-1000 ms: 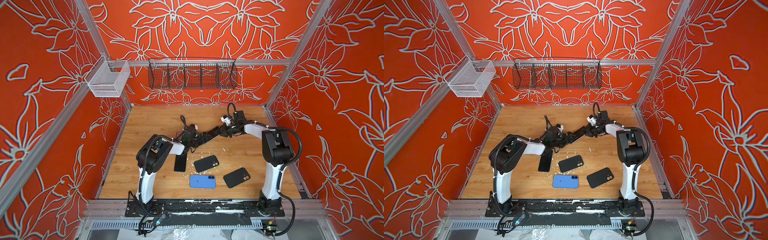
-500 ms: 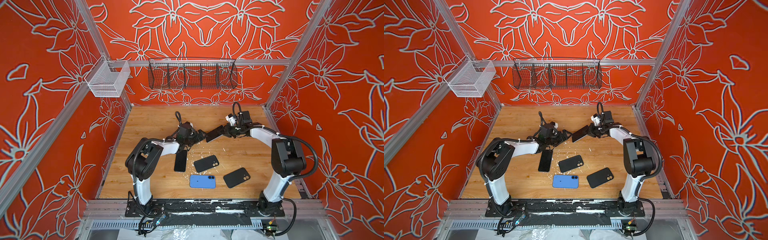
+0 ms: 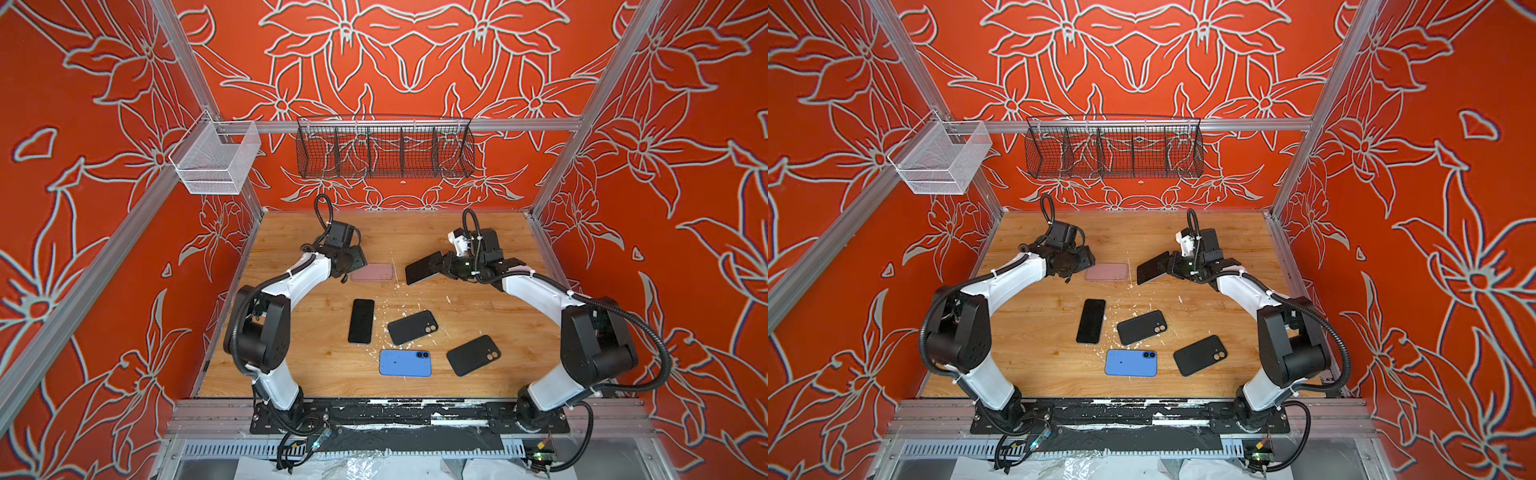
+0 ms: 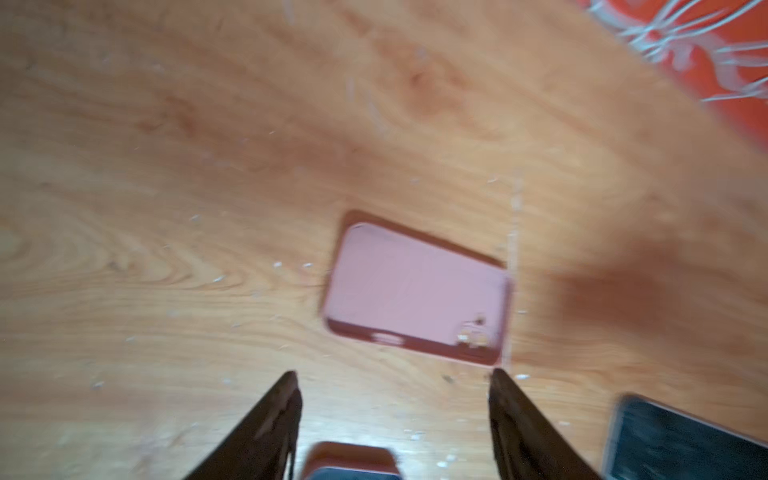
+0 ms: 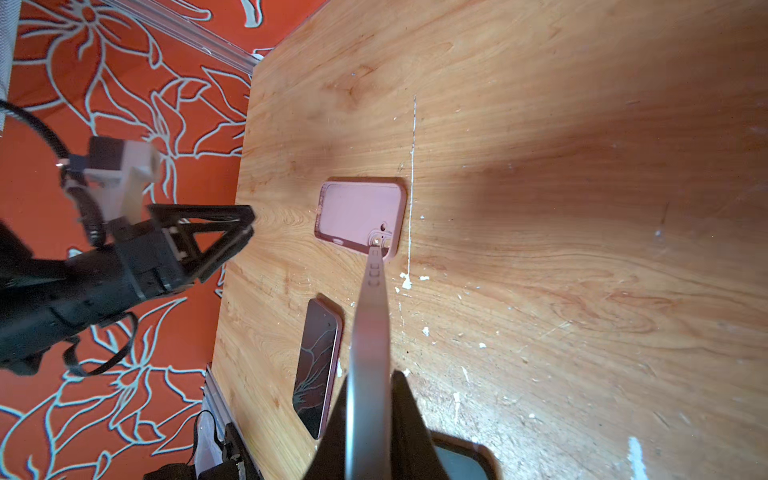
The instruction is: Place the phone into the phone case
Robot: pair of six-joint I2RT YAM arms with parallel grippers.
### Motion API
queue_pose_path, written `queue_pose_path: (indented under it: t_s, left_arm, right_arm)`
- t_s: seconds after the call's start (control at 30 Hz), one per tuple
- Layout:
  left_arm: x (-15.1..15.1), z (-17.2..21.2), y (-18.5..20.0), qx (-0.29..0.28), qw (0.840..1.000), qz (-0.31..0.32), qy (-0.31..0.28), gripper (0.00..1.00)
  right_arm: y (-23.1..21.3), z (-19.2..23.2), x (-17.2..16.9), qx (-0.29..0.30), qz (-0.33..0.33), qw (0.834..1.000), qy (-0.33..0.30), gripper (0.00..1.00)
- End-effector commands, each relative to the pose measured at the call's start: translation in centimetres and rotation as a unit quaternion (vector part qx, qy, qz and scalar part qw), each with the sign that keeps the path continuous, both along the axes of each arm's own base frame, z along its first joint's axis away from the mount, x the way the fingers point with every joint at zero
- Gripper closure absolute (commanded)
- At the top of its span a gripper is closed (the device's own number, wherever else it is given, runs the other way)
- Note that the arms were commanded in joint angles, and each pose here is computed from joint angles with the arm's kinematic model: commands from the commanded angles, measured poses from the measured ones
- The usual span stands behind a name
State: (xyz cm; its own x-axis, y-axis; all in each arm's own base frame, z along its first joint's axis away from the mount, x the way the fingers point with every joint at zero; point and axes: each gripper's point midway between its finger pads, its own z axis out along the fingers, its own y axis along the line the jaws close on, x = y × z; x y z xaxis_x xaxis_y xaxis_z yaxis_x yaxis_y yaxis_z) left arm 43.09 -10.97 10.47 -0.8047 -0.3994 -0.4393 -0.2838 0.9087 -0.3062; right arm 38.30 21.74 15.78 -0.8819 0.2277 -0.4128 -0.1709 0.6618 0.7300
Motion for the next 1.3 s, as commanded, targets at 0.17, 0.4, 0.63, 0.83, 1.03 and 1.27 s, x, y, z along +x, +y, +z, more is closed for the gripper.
queue_pose_path:
  t_s: [0.17, 0.4, 0.63, 0.83, 1.03, 1.27]
  left_arm:
    - [-1.1, -5.4, 1.3, 0.074, 0.991, -0.023, 0.111, 0.37]
    - [1.1, -6.5, -0.1, 0.054, 0.992, -0.041, 0.106, 0.41]
    - [2.7, -7.4, -0.2, 0.032, 0.994, -0.051, 0.094, 0.41]
    - [3.3, -7.9, -0.5, -0.022, 0.993, -0.076, 0.090, 0.33]
    - [2.7, -8.3, -1.8, -0.060, 0.989, -0.096, 0.098, 0.30]
    - [2.4, -7.8, -3.9, -0.120, 0.980, -0.114, 0.107, 0.31]
  right_arm:
    - [0.9, 2.4, 0.0, 0.024, -0.001, 0.999, -0.040, 1.00]
    - [1.0, 2.3, -0.1, 0.029, 0.004, 0.999, -0.043, 1.00]
    - [1.2, 1.9, 0.1, 0.032, 0.008, 0.999, -0.039, 1.00]
    - [1.4, 1.7, 0.4, 0.031, 0.011, 0.999, -0.035, 1.00]
    - [1.6, 1.7, 0.9, 0.030, 0.011, 0.999, -0.034, 1.00]
    - [1.2, 1.6, 0.9, 0.018, 0.005, 0.999, -0.036, 1.00]
